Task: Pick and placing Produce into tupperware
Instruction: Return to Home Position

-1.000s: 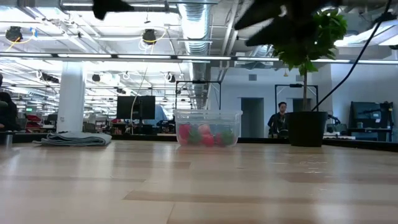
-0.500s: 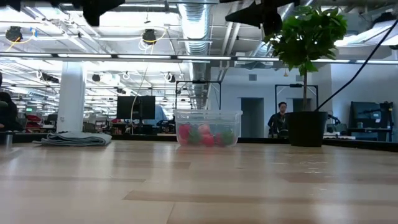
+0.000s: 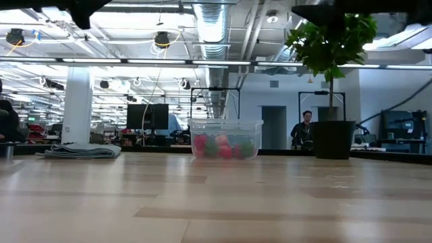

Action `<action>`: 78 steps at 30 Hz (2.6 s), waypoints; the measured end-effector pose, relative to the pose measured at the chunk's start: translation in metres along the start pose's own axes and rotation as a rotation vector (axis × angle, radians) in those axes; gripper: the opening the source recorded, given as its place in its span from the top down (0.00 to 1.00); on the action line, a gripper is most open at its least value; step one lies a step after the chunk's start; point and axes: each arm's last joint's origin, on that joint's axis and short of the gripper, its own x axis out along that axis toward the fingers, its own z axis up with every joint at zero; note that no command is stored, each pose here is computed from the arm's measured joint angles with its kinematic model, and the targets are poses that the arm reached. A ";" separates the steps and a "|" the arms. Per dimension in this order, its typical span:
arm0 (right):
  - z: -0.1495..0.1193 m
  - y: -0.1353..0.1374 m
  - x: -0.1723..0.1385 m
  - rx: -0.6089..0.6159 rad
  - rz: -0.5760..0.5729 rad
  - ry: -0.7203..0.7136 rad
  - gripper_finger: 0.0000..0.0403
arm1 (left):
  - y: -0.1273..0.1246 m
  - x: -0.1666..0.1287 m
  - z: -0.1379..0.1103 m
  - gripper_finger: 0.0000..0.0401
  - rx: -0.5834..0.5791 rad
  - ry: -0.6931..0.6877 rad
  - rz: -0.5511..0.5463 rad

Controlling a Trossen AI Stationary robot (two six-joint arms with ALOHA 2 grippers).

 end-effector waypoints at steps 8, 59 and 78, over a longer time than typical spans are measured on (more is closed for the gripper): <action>-0.023 -0.015 -0.036 0.005 -0.010 0.045 0.35 | 0.001 -0.019 -0.002 0.38 0.002 0.022 -0.014; -0.082 -0.037 -0.102 0.090 -0.018 0.076 0.35 | -0.018 -0.016 -0.092 0.38 -0.093 0.033 -0.102; -0.086 -0.035 -0.103 -0.193 0.080 0.123 0.35 | -0.017 -0.016 -0.102 0.38 0.075 0.155 -0.070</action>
